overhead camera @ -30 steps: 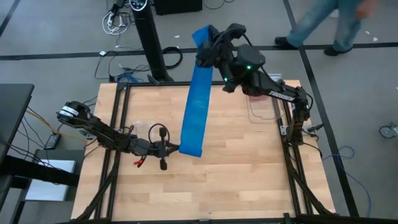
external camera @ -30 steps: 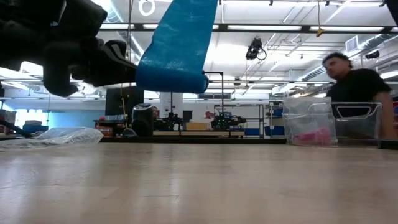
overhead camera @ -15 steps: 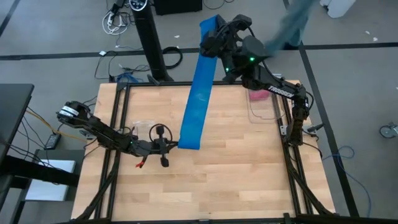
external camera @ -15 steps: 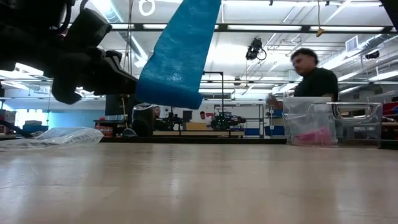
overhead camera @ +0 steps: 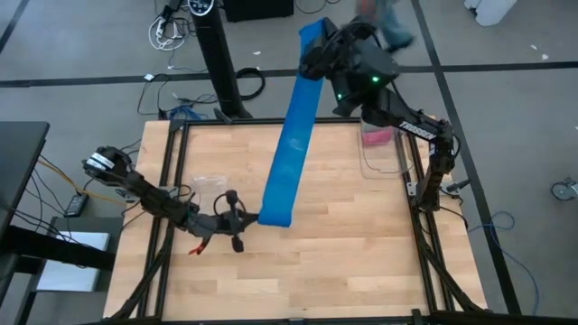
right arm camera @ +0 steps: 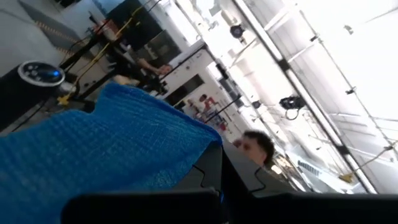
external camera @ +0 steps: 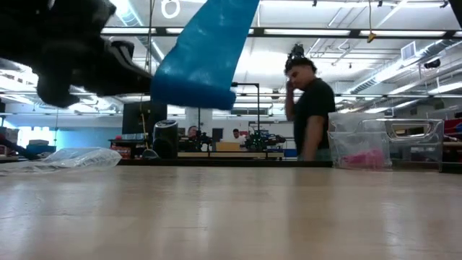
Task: Roll bandage
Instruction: Roll the blue bandage
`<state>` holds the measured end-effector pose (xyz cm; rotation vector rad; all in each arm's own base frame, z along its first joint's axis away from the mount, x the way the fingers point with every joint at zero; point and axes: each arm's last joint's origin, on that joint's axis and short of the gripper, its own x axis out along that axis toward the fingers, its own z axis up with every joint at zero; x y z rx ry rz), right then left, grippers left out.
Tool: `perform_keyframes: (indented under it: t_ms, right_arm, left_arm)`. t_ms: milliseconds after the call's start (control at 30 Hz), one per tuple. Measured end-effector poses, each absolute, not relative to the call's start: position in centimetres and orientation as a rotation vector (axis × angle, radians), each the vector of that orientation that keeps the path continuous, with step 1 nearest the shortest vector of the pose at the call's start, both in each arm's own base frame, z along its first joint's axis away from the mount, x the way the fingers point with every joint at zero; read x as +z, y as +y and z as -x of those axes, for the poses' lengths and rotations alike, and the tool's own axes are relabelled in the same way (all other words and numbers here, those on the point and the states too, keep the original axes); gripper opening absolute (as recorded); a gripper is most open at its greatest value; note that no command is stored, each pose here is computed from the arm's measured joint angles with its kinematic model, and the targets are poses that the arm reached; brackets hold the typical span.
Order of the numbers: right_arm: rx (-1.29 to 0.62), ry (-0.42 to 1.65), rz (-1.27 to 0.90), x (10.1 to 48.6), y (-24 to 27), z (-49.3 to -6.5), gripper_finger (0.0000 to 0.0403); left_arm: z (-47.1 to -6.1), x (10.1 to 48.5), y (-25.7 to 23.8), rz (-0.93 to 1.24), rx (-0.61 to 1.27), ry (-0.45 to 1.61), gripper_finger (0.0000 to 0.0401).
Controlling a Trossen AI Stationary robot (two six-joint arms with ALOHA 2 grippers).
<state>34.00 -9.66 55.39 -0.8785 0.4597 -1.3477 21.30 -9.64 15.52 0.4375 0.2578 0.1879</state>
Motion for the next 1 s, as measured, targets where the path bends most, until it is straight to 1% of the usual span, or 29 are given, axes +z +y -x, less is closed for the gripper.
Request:
perform_keyframes:
  t_ms: [167, 367, 633, 800, 1000]
  right_arm:
    - [-1.27, 0.495, 0.806, 53.5, -11.4, -34.3, 0.0]
    - [-1.159, 0.536, 0.674, 50.9, -12.7, -34.5, 0.0001]
    - [-1.042, 0.577, 0.552, 47.4, -13.7, -35.5, 0.0012]
    - [-0.954, 0.588, 0.458, 45.3, -14.4, -36.0, 0.0043]
    - [-0.888, 0.654, 0.344, 43.1, -15.2, -35.9, 0.0112]
  left_arm:
    - [-22.0, 17.4, -11.9, -0.487, 0.145, 0.235, 0.0006]
    - [-22.8, 20.1, -14.5, -0.541, 0.162, 0.258, 0.0006]
    - [-22.7, 23.4, -17.4, -0.604, 0.086, 0.173, 0.0007]
    - [-22.5, 23.9, -18.0, -0.62, 0.066, 0.17, 0.0007]
    - [-22.6, 23.9, -18.0, -0.606, 0.054, 0.167, 0.0007]
